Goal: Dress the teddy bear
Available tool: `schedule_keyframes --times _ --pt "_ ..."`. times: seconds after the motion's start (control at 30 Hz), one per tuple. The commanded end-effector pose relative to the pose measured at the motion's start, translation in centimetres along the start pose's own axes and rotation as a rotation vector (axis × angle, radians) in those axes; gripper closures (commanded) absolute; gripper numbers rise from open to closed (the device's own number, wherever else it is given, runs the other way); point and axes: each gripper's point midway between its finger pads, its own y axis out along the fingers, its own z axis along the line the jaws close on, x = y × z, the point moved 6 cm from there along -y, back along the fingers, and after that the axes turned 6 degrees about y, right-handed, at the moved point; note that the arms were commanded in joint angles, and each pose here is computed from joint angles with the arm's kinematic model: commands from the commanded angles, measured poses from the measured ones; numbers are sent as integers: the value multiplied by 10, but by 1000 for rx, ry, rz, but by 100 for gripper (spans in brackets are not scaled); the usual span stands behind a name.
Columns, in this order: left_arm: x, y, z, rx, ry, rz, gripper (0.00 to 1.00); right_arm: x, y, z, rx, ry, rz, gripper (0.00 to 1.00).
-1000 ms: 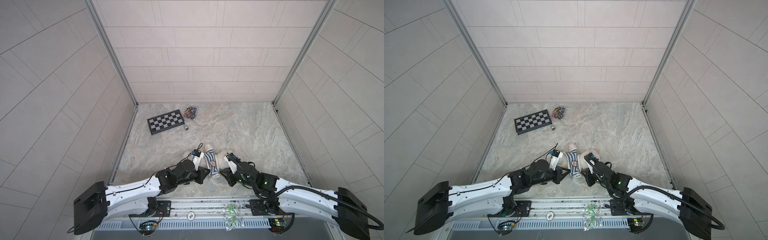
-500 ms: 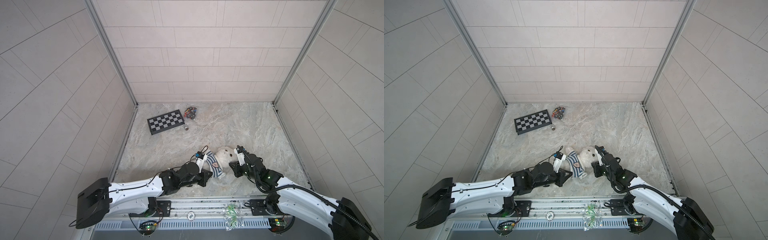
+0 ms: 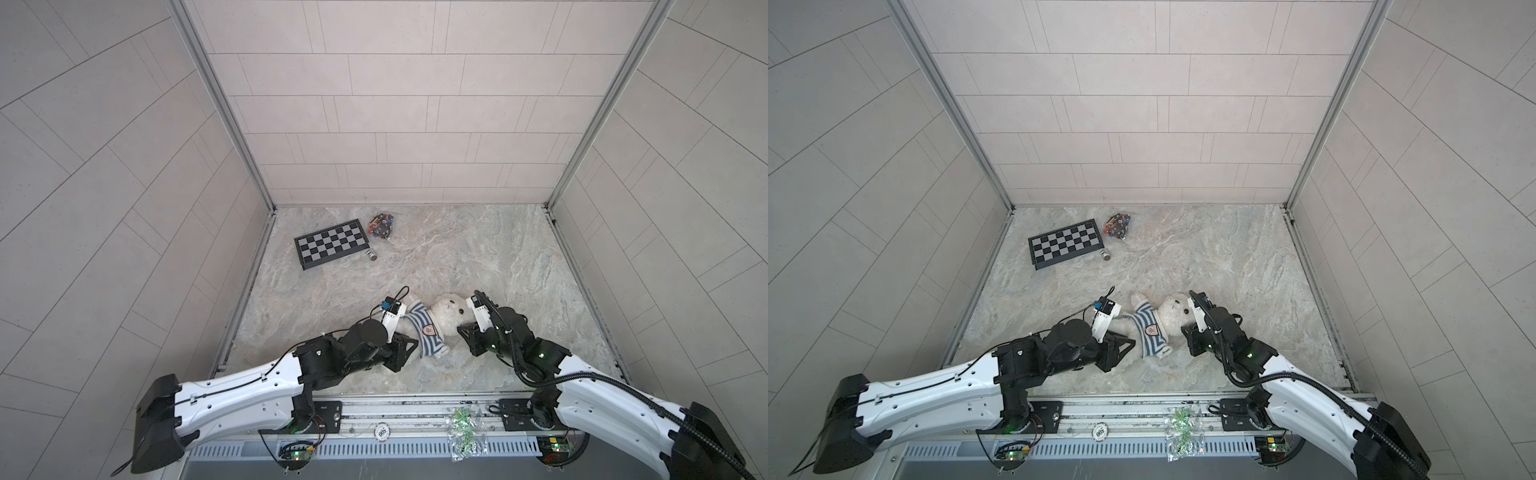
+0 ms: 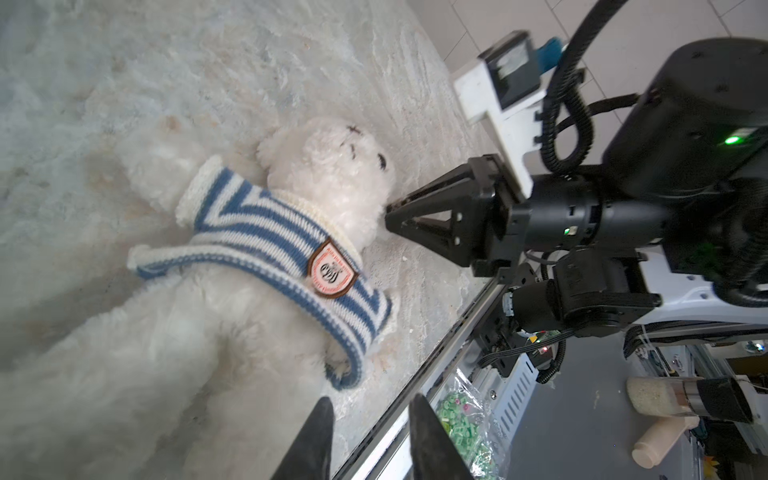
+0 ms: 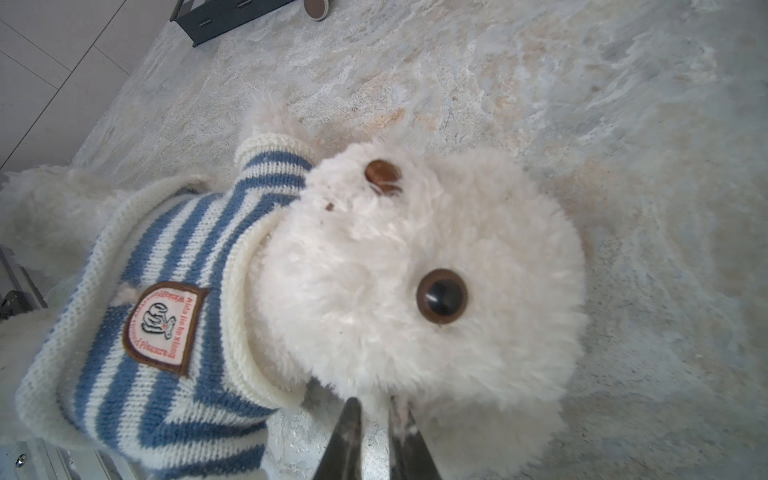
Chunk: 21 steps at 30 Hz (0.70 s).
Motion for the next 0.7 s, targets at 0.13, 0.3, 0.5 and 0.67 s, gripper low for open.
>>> schedule_keyframes --times 0.13,0.3,0.5,0.67 --pt "26 28 -11 -9 100 61 68 7 -5 4 13 -8 -17 83" --pt "31 59 16 -16 43 77 72 7 -5 5 15 -7 -16 83" --pt "21 76 26 -4 64 135 72 7 -6 4 8 -5 -16 83" --pt "9 82 36 31 59 163 72 7 -5 4 7 -9 -11 83"
